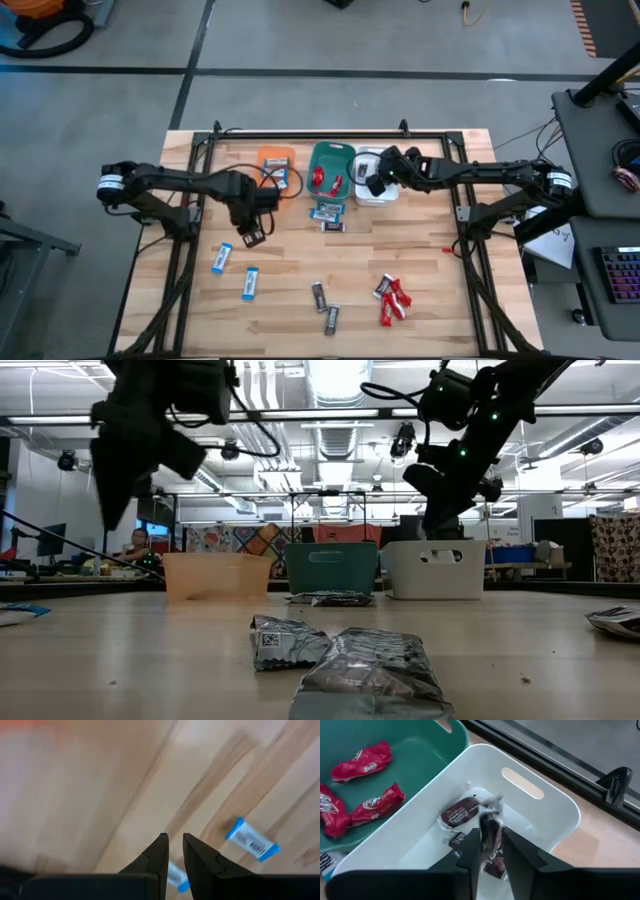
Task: Organize candy in baskets
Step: Put the brown chocolate into the white bin, then put the white chocolate into the orange bin
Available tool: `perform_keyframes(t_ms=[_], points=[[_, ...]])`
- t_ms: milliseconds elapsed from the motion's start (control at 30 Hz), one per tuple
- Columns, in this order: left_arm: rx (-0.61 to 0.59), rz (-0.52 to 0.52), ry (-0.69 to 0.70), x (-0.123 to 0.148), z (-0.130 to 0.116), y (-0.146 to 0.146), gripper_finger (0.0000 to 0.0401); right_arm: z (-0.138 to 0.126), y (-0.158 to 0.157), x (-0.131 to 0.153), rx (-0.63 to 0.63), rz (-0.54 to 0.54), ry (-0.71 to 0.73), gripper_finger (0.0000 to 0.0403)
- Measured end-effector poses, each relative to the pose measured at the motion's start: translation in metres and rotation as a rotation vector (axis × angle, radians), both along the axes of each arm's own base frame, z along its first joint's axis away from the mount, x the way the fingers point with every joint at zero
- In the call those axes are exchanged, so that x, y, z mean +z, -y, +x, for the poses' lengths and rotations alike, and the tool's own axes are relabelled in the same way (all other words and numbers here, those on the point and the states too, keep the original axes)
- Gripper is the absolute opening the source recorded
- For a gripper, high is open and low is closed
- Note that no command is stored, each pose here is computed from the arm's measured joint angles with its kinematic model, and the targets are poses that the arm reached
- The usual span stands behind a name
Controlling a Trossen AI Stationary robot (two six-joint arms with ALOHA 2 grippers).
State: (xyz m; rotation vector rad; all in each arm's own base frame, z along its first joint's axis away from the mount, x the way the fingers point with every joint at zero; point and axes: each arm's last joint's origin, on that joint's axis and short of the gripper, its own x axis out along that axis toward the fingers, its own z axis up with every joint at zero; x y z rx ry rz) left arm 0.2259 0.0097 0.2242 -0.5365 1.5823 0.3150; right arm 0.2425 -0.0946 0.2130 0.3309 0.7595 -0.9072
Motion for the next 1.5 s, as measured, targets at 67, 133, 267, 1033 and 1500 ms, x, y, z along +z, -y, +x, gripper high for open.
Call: perform_keyframes(t_ms=[67,133,267,1033,1500], points=[[0.008,0.000,-0.034,-0.003,-0.003,0.006,0.0043,0.000,0.000,0.000,0.004,0.000,-0.004,0.0091],[0.028,0.002,-0.062,-0.003,-0.005,0.011,0.0050,0.000,0.000,0.000,0.004,0.001,-0.008,0.0101],[0.076,0.013,-0.123,-0.003,-0.011,0.020,0.0075,-0.001,0.000,-0.001,0.001,0.005,-0.012,0.0108],[0.309,0.170,-0.227,-0.073,-0.051,0.059,0.0187,0.000,-0.005,-0.005,0.004,0.052,0.016,0.0110],[0.336,0.153,-0.149,-0.090,-0.054,0.062,0.0163,0.000,-0.005,-0.005,-0.012,0.060,0.028,0.0109]])
